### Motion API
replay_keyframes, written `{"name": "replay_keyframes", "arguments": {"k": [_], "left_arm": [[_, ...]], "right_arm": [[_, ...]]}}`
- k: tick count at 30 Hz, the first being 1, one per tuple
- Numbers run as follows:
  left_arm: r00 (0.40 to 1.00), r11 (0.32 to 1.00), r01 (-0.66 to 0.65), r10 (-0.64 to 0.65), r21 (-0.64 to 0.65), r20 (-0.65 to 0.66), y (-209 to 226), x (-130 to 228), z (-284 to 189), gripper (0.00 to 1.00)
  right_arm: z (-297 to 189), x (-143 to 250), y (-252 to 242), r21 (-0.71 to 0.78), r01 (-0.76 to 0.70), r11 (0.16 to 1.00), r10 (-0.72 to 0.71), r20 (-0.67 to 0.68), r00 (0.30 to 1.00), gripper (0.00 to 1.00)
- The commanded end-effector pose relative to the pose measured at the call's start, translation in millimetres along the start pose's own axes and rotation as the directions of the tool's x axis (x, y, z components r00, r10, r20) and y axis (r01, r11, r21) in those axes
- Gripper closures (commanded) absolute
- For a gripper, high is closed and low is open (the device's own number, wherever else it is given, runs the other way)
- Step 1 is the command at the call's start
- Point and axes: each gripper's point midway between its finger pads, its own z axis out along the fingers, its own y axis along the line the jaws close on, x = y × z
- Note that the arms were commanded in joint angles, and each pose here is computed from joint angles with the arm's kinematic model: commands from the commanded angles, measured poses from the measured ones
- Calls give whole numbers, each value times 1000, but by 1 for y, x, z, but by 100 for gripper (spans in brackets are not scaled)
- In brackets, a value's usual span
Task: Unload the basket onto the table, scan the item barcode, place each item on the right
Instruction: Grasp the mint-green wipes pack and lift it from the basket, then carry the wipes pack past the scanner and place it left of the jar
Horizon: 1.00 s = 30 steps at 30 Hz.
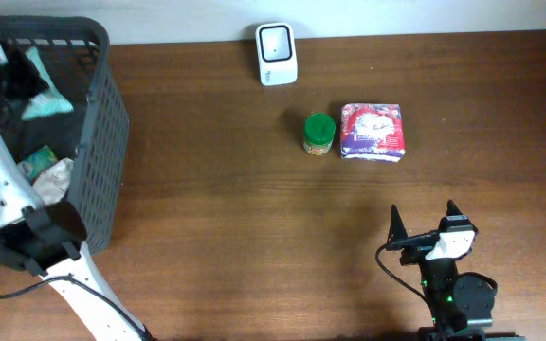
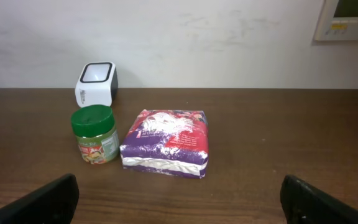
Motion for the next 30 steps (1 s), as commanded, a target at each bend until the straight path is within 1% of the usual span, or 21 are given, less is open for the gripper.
{"name": "replay_keyframes", "arguments": {"k": [1,2,6,8,10,12,15,17,21,22,24,27,30], "left_arm": [[986,989,-70,48,133,162,-39,-15,-57,86],[979,984,-87,55,157,194,-48,-15,-73,84],[971,980,-65,18,190,239,-63,-10,-108,86],[967,962,-96,29,255,255,-78,-6,-123,86],[964,922,-139,43,361,262,-101,1,-140,85],[964,867,-184,68,463,256,-128,11,-152,85],[965,817,-225,114,531,235,-159,23,-153,85],[962,807,-252,152,534,225,-176,32,-148,84],[950,821,-304,225,484,216,-204,47,-135,84],[943,818,-329,256,472,212,-217,54,-131,83],[935,813,-352,286,464,209,-229,62,-128,84],[913,826,-407,357,389,197,-252,79,-114,85],[890,832,-455,434,317,137,-271,103,-91,84]], "right_arm": [[0,3,0,1,-4,1000,4,-5,1000,1],[0,3,0,1,-4,1000,4,-5,1000,1],[0,3,0,1,-4,1000,4,-5,1000,1],[0,3,0,1,-4,1000,4,-5,1000,1],[0,3,0,1,-4,1000,4,-5,1000,1],[0,3,0,1,-4,1000,4,-5,1000,1],[0,3,0,1,-4,1000,4,-5,1000,1],[0,3,0,1,-4,1000,4,-5,1000,1],[0,3,0,1,-4,1000,4,-5,1000,1],[0,3,0,1,-4,1000,4,-5,1000,1],[0,3,0,1,-4,1000,4,-5,1000,1],[0,3,0,1,-4,1000,4,-5,1000,2],[0,3,0,1,-4,1000,4,-5,1000,1]]}}
